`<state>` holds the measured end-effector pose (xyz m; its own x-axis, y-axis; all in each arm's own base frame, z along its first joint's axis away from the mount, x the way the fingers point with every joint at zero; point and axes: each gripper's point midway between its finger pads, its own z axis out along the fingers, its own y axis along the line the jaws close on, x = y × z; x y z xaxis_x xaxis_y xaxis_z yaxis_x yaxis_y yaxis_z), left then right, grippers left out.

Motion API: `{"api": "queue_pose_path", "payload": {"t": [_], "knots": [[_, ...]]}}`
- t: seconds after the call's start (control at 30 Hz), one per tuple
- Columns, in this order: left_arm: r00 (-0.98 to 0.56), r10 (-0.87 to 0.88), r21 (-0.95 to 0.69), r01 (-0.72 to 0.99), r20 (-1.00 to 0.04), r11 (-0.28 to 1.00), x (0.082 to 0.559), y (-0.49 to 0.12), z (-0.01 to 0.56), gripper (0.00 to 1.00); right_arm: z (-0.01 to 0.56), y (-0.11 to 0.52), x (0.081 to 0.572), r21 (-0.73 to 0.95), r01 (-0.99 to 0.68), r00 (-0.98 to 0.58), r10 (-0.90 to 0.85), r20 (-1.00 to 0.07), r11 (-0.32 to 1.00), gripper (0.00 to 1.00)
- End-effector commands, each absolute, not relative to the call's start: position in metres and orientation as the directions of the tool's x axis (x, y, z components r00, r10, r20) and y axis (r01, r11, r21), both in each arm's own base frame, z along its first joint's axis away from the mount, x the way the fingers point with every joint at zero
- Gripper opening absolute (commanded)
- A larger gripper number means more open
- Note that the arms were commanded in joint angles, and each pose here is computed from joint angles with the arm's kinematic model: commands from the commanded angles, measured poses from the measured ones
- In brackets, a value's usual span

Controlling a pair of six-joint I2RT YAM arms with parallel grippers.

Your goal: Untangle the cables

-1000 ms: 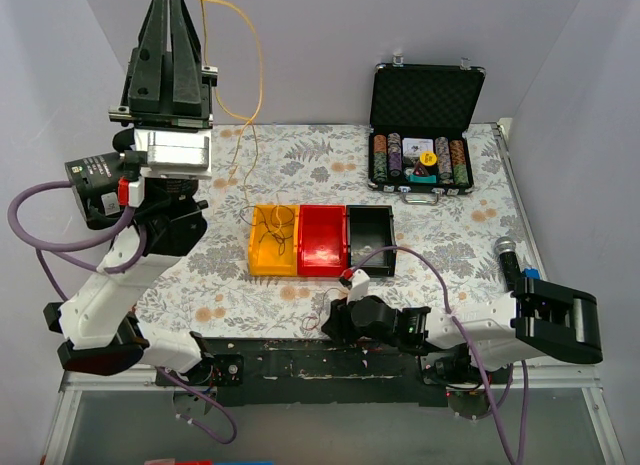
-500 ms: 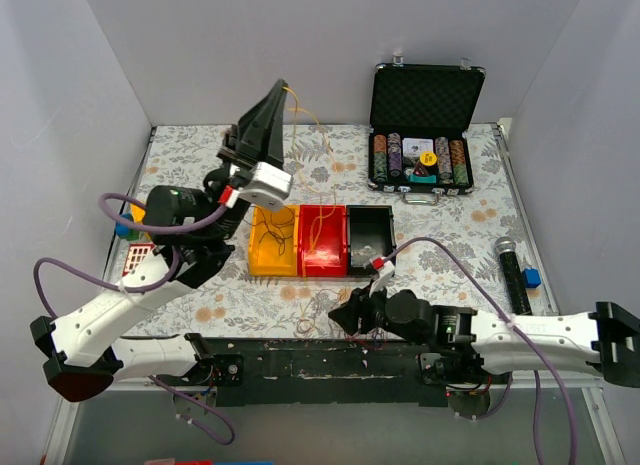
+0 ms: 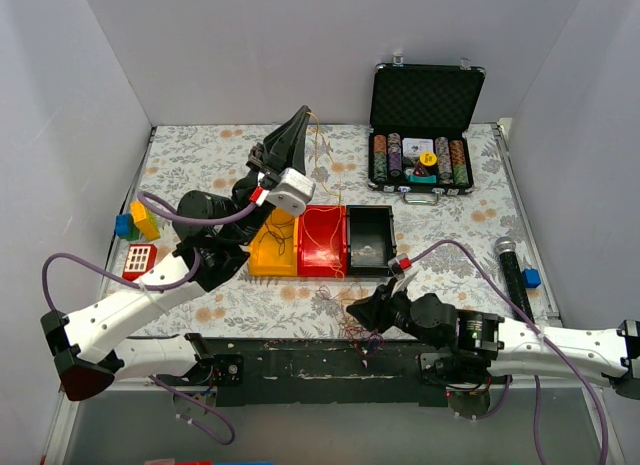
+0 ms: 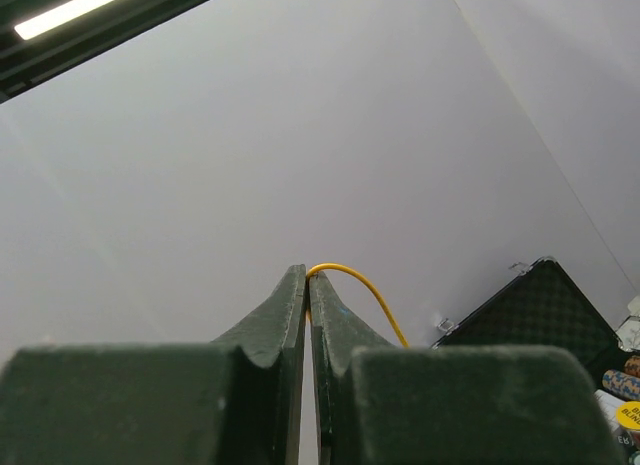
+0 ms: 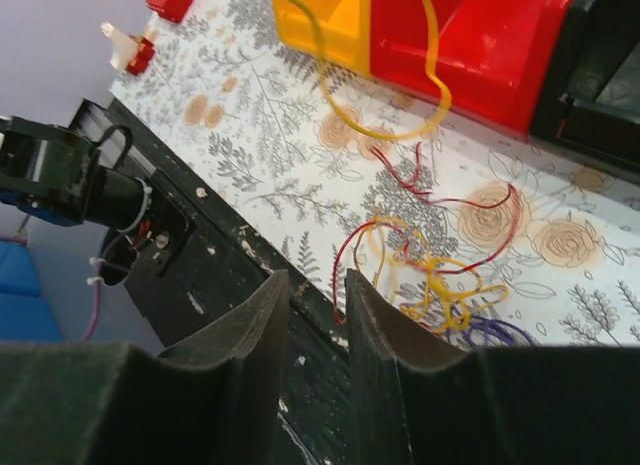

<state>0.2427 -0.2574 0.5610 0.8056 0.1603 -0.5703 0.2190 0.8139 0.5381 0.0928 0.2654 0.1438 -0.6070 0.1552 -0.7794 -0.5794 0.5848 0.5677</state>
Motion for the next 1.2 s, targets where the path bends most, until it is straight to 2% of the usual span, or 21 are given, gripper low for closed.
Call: {"api": "queue_pose_path", "payload": {"t": [0.0, 0.47, 1.17], "knots": [[0.806, 0.143, 0.498, 0.205, -0.574, 0.843, 0.244, -0.250, 0.570, 0.00, 0.125, 0.260, 0.090, 0.571, -0.549, -0.638, 0.135, -0.758, 0.610, 0.36], [0.831, 0.145, 0.474, 0.155, -0.537, 0.867, 0.247, -0.252, 0.590, 0.00, 0.062, 0.252, 0.072, 0.547, -0.528, -0.715, 0.007, -0.699, 0.649, 0.28], [0.816, 0.197, 0.483, 0.111, -0.543, 0.869, 0.260, -0.257, 0.578, 0.00, 0.054, 0.246, 0.069, 0.558, -0.504, -0.732, 0.018, -0.681, 0.659, 0.20]]}}
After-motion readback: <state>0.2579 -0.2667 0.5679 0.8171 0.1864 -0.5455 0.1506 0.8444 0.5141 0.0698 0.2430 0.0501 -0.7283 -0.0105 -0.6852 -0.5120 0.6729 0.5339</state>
